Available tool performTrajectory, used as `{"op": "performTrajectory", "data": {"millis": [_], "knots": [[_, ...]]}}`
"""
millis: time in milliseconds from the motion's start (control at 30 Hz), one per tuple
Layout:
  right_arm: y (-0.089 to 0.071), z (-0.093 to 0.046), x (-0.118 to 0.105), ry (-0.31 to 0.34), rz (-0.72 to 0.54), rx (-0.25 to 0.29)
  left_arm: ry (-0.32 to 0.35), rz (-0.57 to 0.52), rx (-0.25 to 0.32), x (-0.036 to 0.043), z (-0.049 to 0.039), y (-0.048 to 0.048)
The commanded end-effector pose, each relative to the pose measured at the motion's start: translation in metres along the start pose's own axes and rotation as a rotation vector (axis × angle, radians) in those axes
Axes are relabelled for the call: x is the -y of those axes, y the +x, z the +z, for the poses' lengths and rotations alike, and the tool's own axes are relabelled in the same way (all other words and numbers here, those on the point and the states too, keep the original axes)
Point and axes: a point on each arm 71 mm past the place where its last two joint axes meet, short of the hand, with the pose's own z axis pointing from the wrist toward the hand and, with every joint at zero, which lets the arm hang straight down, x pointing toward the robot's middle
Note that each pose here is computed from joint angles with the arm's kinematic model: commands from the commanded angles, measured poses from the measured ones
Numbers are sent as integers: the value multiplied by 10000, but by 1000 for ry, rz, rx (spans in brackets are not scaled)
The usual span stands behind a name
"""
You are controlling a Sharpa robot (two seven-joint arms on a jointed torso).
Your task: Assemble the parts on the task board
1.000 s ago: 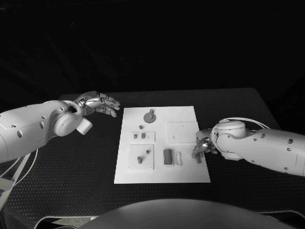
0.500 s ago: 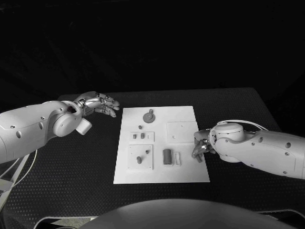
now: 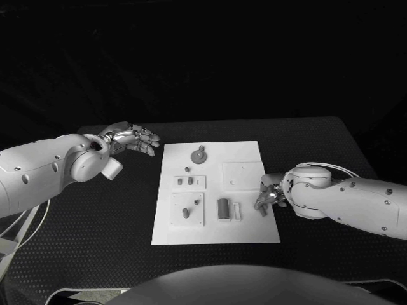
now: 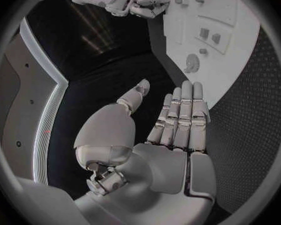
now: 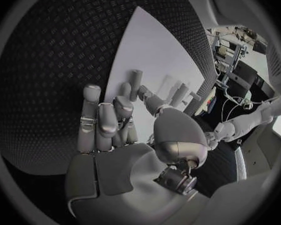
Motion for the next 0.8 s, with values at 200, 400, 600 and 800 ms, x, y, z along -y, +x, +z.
{"op": "performTrajectory", "data": {"millis": [200, 400, 600, 800], "knots": [[194, -13, -77, -55, 223, -51, 4, -2, -19, 14, 15, 28], [101, -75, -196, -102, 273, -4, 1, -2, -24, 13, 17, 35], [78, -87, -253, -114, 306, -10, 2, -2, -23, 13, 18, 34], [84, -78, -313, -124, 343, -23, -2, -1, -17, 1, 17, 9]]}}
